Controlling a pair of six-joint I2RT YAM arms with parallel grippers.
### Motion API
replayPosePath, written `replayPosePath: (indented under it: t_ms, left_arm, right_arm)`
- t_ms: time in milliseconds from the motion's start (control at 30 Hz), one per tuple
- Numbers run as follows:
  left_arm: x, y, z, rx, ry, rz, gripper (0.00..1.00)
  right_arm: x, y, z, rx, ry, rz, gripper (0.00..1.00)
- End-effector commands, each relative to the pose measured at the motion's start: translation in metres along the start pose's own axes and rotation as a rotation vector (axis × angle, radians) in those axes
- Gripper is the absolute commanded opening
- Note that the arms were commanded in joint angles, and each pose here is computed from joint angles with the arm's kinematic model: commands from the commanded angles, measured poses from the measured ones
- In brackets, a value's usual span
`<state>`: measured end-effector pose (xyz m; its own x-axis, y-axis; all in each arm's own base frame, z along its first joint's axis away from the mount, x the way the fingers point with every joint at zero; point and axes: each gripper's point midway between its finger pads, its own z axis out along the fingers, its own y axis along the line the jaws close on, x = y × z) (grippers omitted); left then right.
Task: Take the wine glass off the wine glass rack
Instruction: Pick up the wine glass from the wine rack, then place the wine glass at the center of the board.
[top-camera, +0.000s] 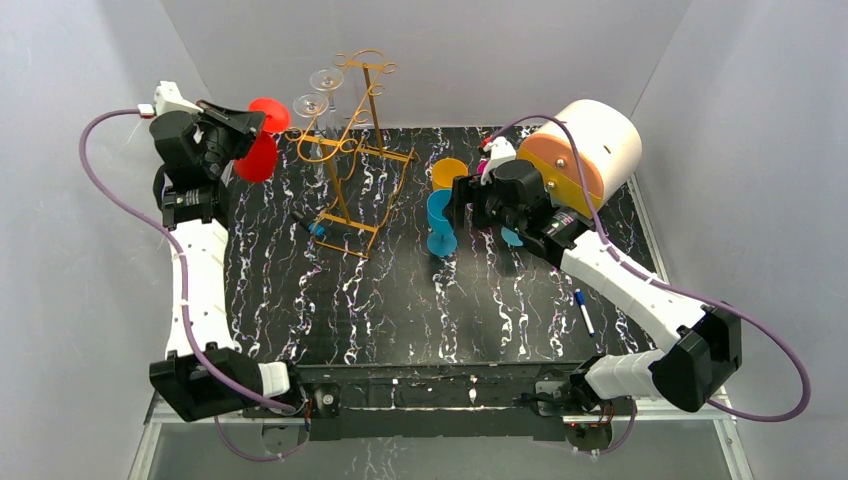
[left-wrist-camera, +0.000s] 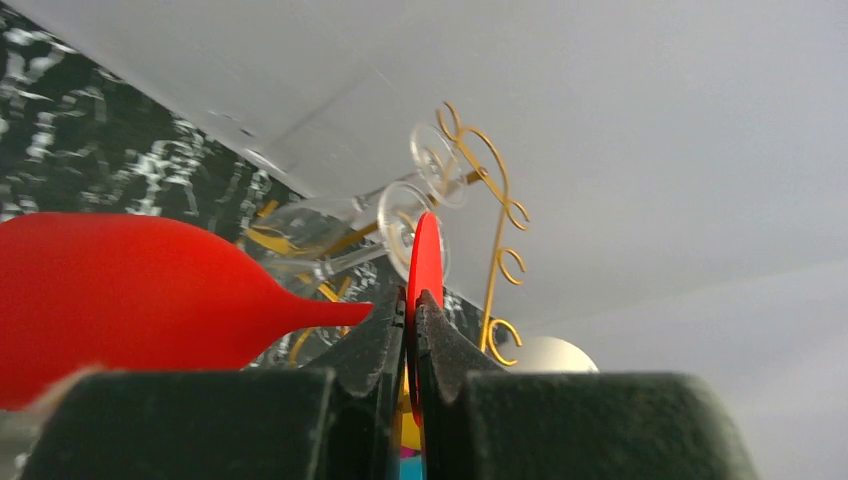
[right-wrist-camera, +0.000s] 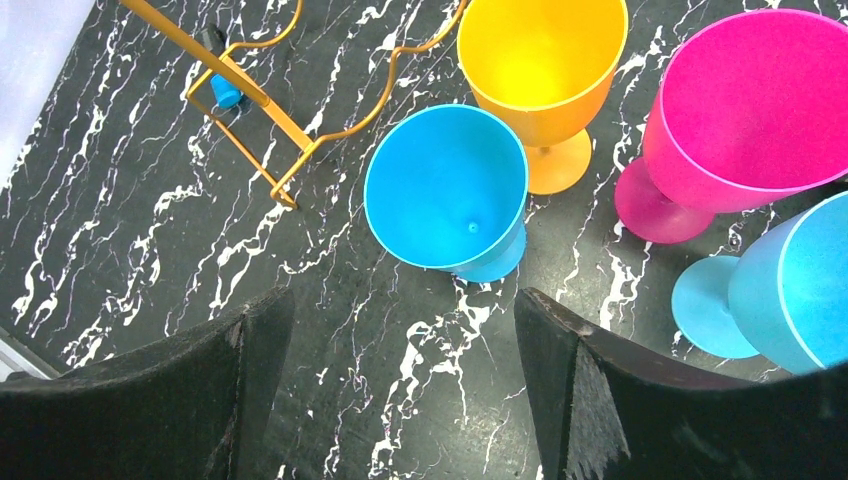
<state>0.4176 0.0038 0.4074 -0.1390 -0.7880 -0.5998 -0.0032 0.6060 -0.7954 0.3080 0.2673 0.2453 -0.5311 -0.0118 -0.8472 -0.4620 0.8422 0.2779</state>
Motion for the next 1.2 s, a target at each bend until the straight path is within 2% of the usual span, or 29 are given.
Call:
replayPosePath:
  t_ms: [0,100,233,367,433,533,667,800,1000,1167]
  left_arm:
    - [-0.038,-0.006,-0.046,-0.12,-0.181,0.149,0.0]
    - [-0.038,0.01,-0.067,-0.224,-0.206,0.157,0.0]
    - [-0.017,0.058,-0.099,-0.408,-0.205,0.156,0.0]
    - [0.037,0.083,-0.109,-0.41,-0.058,0.129,0.0]
    - [0.071,0.09,-0.112,-0.357,0.035,0.094,0.0]
    - [0.113,0.093,-0.114,-0.262,0.145,0.15,0.0]
    - [0.152,0.093,-0.12,-0.177,0.279,0.162,0.0]
    - [0.183,0.064,-0.124,0.02,0.387,0.144,0.0]
    - [0.216,0.033,-0.132,0.199,0.515,0.116,0.0]
    - [0.242,0.003,-0.142,0.336,0.614,0.135,0.0]
  right_arm:
    - [-0.025,0.003,-0.014,-0.006,-0.084,0.001,0.88]
    - [-0.028,0.003,-0.015,-0.008,-0.093,0.013,0.88]
    - [-0.03,0.007,-0.015,-0.021,-0.102,0.036,0.88]
    - [-0.033,0.011,-0.019,-0.044,-0.125,0.07,0.89]
    - [-0.036,0.018,-0.021,-0.082,-0.139,0.086,0.89]
    - [-0.042,0.046,-0.029,-0.225,-0.1,0.114,0.89]
    - [-0.044,0.067,-0.035,-0.331,-0.084,0.167,0.9]
    - [-0.043,0.072,-0.036,-0.371,-0.083,0.177,0.91]
    - [-0.035,0.103,-0.043,-0.59,-0.003,0.174,0.94]
    - [-0.029,0.117,-0.043,-0.711,0.048,0.2,0.89]
